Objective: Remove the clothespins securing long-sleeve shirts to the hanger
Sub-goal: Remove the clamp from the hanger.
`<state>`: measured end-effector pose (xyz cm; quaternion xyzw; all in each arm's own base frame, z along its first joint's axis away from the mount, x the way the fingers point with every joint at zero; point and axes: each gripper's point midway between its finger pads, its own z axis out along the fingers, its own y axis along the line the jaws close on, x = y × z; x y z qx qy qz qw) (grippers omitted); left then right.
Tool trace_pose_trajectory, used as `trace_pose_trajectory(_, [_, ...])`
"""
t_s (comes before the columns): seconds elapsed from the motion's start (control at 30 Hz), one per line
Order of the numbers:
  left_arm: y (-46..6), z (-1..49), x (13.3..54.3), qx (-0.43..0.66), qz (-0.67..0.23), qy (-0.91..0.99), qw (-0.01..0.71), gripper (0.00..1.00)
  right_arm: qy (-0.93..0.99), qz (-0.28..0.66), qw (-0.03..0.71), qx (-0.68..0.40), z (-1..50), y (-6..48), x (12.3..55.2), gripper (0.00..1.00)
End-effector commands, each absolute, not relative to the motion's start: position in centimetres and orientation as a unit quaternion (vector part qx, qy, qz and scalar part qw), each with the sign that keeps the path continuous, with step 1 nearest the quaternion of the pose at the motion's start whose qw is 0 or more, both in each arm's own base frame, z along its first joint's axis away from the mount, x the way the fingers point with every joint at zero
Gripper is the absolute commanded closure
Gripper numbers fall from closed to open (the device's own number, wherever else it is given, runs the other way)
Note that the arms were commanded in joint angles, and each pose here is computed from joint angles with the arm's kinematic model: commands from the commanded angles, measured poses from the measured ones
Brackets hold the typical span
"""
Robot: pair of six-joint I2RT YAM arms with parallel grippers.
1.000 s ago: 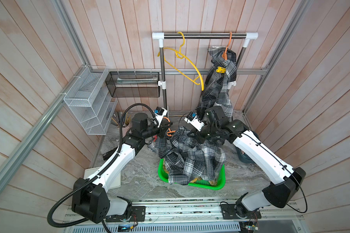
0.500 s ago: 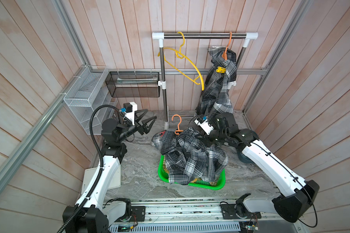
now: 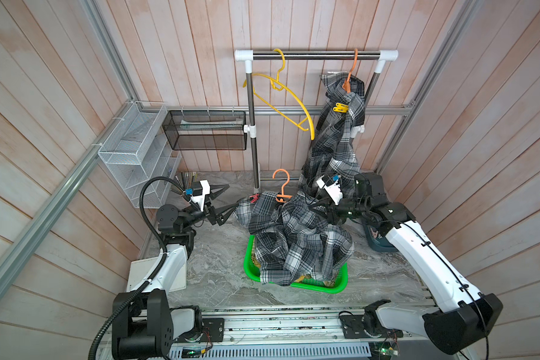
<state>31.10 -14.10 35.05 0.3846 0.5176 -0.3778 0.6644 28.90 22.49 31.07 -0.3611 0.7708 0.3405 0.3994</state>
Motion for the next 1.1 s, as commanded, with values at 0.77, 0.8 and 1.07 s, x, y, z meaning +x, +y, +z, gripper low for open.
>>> trace_pose_trajectory(0.77, [-16.4, 32.9, 28.4, 0.554, -0.329, 0.385, 0.660, 0.46, 0.712, 0.415, 0.386, -0.414, 33.1, 24.1, 26.8, 1.00])
trace_pose_trajectory(0.8, [-16.6, 32.8, 28.4, 0.555, -0.330, 0.384, 0.660, 0.46, 0.712, 0.416, 0.386, -0.414, 33.1, 24.1, 26.8, 1.00])
trace_pose_trajectory(1.07, [-17.2, 32.3, 29.5, 0.549, -0.298, 0.384, 0.680, 0.50, 0.708, 0.420, 0.386, -0.417, 33.2, 24.3, 26.7, 1.00])
